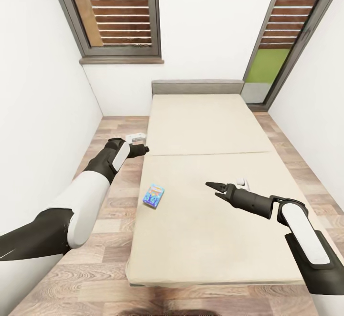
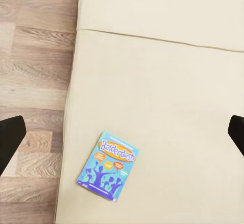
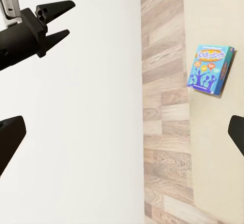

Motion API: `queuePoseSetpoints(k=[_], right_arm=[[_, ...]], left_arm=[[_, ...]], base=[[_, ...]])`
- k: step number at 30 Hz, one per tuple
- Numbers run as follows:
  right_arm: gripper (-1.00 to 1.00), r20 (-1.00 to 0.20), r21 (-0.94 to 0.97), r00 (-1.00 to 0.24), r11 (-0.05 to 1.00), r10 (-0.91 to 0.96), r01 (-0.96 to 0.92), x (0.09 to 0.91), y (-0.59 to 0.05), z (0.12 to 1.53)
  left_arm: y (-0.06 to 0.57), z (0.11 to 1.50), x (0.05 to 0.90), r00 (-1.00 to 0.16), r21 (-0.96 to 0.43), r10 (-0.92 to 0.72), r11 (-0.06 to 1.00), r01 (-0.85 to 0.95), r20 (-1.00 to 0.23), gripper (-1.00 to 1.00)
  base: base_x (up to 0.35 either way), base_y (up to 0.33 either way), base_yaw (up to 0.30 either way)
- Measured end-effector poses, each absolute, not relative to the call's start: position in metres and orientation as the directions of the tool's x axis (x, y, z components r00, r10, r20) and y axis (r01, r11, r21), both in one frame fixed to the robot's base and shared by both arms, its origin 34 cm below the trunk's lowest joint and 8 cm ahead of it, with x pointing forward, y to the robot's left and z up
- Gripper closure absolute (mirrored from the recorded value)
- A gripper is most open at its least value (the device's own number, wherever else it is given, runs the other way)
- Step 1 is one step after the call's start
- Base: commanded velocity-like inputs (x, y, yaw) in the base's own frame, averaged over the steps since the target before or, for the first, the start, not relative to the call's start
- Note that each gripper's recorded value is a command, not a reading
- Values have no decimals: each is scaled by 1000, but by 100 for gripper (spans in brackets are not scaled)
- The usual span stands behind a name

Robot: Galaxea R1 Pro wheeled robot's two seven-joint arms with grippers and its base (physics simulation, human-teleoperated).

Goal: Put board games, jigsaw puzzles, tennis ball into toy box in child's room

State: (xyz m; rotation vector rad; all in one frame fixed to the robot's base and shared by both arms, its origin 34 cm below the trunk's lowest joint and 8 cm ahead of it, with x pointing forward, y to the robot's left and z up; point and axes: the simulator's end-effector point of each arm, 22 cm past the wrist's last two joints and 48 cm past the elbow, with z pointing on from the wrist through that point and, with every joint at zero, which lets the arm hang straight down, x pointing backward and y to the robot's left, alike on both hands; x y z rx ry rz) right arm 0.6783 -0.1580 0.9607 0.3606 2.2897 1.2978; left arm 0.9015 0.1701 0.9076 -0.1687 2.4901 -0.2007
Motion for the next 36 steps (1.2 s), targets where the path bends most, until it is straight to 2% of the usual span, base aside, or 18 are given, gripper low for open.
queuePoseSetpoints(k=[10, 36], right_arm=[[-100, -265, 855, -853, 519, 449, 7, 678, -160, 952], [-100, -230, 856, -866, 516, 443, 37, 674, -158, 930]], left_arm=[[173, 899, 908, -769, -188, -184, 979, -84, -612, -100], [162, 864, 904, -781, -192, -187, 977, -87, -595, -100]], base=[[0, 0, 0], [0, 0, 0]])
